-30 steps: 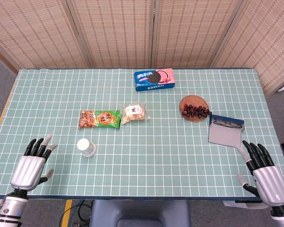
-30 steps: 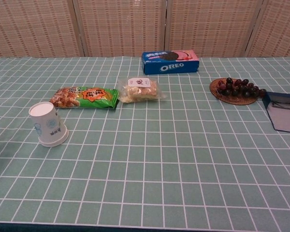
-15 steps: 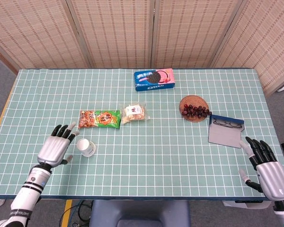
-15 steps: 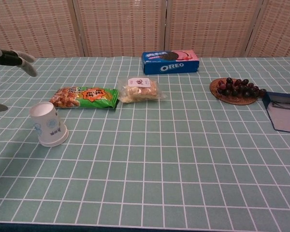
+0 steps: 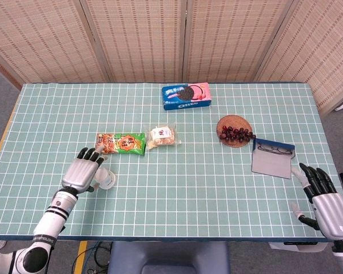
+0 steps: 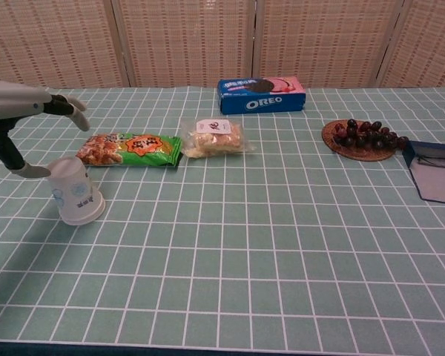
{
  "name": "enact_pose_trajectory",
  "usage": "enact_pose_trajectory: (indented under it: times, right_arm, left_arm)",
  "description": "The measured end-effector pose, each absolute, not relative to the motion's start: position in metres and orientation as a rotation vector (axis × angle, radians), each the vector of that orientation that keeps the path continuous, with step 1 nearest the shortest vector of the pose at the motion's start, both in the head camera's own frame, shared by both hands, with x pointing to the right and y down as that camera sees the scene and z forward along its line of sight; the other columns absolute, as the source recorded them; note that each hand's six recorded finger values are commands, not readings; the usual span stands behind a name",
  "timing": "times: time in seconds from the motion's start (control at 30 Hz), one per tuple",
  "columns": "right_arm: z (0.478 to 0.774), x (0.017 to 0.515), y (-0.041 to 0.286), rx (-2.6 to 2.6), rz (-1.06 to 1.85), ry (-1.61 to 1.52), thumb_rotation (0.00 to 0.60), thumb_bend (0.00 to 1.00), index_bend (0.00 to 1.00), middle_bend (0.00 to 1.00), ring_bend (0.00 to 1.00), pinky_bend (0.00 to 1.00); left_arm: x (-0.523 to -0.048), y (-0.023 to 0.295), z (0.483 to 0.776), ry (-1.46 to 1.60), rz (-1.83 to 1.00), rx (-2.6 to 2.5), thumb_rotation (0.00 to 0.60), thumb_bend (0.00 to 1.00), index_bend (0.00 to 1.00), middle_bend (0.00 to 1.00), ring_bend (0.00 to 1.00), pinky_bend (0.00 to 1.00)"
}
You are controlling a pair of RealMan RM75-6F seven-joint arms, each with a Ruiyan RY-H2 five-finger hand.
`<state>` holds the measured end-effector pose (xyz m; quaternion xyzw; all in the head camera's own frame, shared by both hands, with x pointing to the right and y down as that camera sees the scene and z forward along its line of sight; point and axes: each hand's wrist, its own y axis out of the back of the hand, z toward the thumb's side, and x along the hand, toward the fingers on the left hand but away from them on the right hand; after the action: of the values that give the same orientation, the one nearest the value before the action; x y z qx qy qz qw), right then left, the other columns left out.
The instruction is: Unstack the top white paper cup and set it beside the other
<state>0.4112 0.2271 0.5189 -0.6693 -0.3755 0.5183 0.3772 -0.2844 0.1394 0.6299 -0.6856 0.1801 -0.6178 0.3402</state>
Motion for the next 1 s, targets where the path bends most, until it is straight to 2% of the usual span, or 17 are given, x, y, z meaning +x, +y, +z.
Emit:
enact_pose_trajectory:
  times: [1.0]
  right_arm:
    - [0.524,0.407,0.231,-1.725,1.338,-0.928,0.6,0.34,0.05,0.0,0.0,0.0]
  left_arm:
    - [-0.307,0.146,0.645,0.506,-1.649,-1.81,0.6,0.3,0.25,0.0,0.0,0.0]
